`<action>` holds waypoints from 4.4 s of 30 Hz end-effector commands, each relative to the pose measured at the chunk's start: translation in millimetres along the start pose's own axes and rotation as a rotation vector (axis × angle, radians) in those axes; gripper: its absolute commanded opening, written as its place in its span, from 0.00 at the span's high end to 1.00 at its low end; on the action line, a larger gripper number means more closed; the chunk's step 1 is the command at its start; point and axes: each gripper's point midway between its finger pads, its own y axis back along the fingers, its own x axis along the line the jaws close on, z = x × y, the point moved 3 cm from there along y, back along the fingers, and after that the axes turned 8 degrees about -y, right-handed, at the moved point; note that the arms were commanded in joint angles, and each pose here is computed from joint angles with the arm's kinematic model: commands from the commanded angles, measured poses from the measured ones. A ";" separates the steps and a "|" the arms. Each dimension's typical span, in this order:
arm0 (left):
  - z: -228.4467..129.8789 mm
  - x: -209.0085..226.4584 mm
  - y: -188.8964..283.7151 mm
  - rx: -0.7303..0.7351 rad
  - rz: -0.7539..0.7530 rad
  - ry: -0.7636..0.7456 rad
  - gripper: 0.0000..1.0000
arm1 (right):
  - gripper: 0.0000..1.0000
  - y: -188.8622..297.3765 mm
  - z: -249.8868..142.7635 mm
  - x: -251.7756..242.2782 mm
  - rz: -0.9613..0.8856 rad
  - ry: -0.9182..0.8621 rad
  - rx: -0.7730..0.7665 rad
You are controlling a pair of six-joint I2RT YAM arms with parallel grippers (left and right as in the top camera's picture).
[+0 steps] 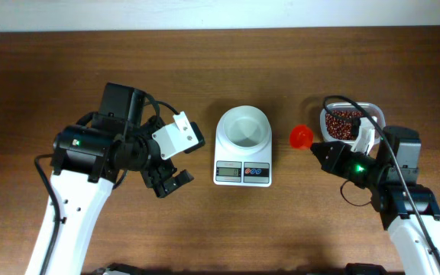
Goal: Scoop and weigh 50g on scale
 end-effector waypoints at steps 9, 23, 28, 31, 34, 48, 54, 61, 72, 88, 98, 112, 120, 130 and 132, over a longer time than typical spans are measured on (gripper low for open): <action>-1.7 -1.9 3.3 -0.002 0.012 -0.009 0.01 | 0.96 1.4 -4.0 -5.4 -0.026 0.040 0.018; -1.7 -1.9 3.3 -0.002 0.012 -0.009 0.01 | 0.96 57.8 38.4 8.0 -0.091 0.106 -0.147; -1.7 -1.9 3.3 -0.002 0.012 -0.009 0.01 | 0.96 94.1 52.8 -7.0 -0.399 0.181 -0.214; -1.7 -1.9 3.3 -0.002 0.012 -0.009 0.01 | 0.96 114.1 62.2 3.8 -0.453 0.195 -0.259; -1.7 -1.9 3.3 -0.002 0.012 -0.009 0.01 | 0.96 124.2 67.9 17.1 -0.452 0.221 -0.264; -1.7 -1.9 3.3 -0.002 0.012 -0.009 0.01 | 0.96 124.7 94.0 4.9 -0.630 0.159 -0.129; -1.7 -1.9 3.3 -0.002 0.012 -0.009 0.01 | 0.96 134.1 98.8 -4.8 -0.752 0.132 -0.089; -1.7 -1.9 3.3 -0.002 0.012 -0.009 0.01 | 0.96 106.9 104.4 -24.3 -0.763 0.208 0.075; -1.7 -1.9 3.3 -0.002 0.012 -0.009 0.01 | 0.96 42.5 111.5 -54.4 -0.629 0.311 0.299; -1.7 -1.9 3.3 -0.002 0.012 -0.009 0.01 | 0.96 16.1 135.1 -88.7 -0.709 0.410 0.314; -1.7 -1.9 3.3 -0.002 0.012 -0.009 0.01 | 0.96 4.1 138.3 -116.8 -0.792 0.422 0.367; -1.7 -1.9 3.3 -0.002 0.012 -0.009 0.01 | 0.96 -20.6 120.7 -111.8 -0.591 0.328 0.426; -1.7 -1.9 3.3 -0.002 0.012 -0.009 0.01 | 0.96 -5.9 126.5 -121.2 -0.438 0.175 0.378; -1.7 -1.9 3.3 -0.002 0.012 -0.009 0.01 | 0.96 5.3 128.8 -143.9 -0.330 0.022 0.351; -1.7 -1.9 3.3 -0.002 0.012 -0.009 0.02 | 0.96 -2.9 123.1 -149.4 -0.306 -0.001 0.372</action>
